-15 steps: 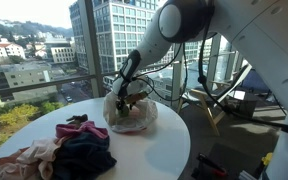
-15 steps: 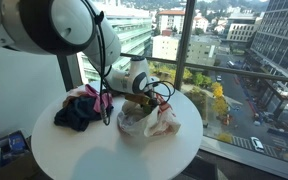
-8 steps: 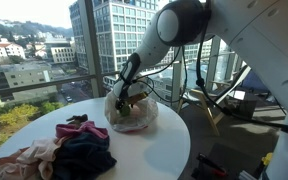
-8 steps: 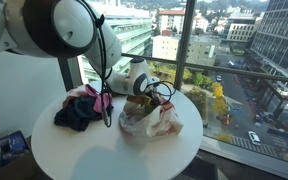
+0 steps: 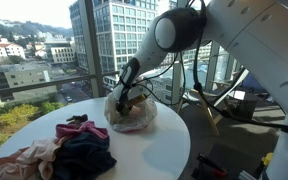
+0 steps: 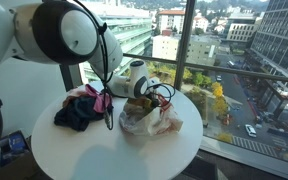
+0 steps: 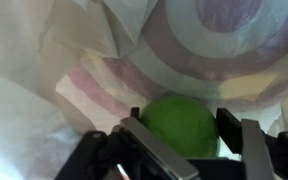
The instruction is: Remove the object and apple from the plastic and put them on the table
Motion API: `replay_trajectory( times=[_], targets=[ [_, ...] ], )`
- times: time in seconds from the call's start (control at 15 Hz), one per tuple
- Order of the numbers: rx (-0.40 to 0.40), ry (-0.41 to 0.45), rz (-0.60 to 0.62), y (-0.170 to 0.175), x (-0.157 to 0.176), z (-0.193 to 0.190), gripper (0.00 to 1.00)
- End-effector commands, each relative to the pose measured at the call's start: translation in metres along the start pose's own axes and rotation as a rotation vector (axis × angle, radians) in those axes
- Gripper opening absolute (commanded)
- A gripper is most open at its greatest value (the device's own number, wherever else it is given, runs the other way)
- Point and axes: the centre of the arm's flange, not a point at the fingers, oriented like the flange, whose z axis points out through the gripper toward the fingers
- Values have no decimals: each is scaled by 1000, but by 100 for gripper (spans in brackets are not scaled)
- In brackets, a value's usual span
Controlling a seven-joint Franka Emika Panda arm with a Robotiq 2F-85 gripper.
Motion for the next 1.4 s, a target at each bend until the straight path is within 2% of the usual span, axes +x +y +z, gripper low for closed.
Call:
replay_trajectory(
  times=[0.0, 0.13, 0.33, 0.4, 0.53, 0.73, 0.8, 0.93, 1.0, 1.33],
  targets=[
    [-17, -33, -14, -4, 4, -24, 51],
    [-8, -79, -10, -6, 2, -43, 51],
    [22, -211, -13, -10, 0, -90, 51],
    [55, -293, -35, -12, -2, -109, 51],
    [93, -394, -92, -20, -12, -142, 51],
    [202, -498, -196, -38, -28, -197, 51],
    [225, -483, -257, -48, -36, -211, 51],
    [187, -379, -352, -68, -43, -222, 51],
    [195, -344, -393, -81, -48, -226, 51],
    [199, -195, -605, -169, -70, -228, 51]
  ],
)
